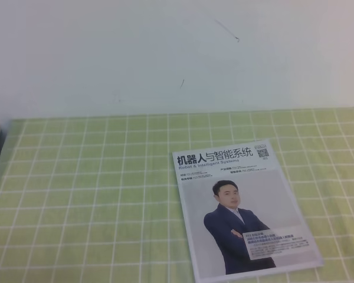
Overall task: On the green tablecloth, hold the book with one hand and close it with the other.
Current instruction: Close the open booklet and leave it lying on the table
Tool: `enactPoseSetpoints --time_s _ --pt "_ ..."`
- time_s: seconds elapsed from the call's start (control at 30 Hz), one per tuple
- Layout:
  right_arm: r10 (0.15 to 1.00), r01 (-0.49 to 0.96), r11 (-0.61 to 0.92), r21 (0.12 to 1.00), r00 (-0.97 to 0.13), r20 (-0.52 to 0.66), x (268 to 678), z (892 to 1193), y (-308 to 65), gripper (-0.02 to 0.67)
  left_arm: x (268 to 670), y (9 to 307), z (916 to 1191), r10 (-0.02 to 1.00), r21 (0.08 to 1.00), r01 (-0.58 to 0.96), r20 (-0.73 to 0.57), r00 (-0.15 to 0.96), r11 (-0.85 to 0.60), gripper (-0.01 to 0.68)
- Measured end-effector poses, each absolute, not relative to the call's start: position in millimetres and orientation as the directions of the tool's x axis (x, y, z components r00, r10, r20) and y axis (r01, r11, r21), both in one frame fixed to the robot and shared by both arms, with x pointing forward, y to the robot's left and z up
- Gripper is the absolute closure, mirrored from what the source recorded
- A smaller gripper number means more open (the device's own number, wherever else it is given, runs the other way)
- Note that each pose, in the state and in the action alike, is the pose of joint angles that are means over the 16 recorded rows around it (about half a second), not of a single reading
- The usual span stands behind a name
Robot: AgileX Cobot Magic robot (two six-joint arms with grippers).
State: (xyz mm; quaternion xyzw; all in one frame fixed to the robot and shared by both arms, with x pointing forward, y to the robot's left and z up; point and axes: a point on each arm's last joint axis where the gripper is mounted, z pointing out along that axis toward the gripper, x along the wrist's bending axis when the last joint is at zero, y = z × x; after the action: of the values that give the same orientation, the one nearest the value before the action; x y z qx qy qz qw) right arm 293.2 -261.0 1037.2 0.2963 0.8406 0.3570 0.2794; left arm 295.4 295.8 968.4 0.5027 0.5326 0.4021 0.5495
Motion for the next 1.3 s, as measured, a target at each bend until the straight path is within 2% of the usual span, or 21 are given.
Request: enactPoseSetpoints --time_s 0.47,1.3 --pt "0.698 0.299 0.568 0.767 -0.668 -0.257 293.2 1037.2 -260.9 0.652 292.8 296.8 954.5 0.992 0.969 0.231 -0.108 0.069 0.089 0.676" --pt "0.698 0.299 0.568 0.767 -0.669 -0.256 293.2 1037.2 -260.9 0.652 292.2 294.1 953.6 0.993 0.970 0.241 -0.056 0.106 0.029 0.676"
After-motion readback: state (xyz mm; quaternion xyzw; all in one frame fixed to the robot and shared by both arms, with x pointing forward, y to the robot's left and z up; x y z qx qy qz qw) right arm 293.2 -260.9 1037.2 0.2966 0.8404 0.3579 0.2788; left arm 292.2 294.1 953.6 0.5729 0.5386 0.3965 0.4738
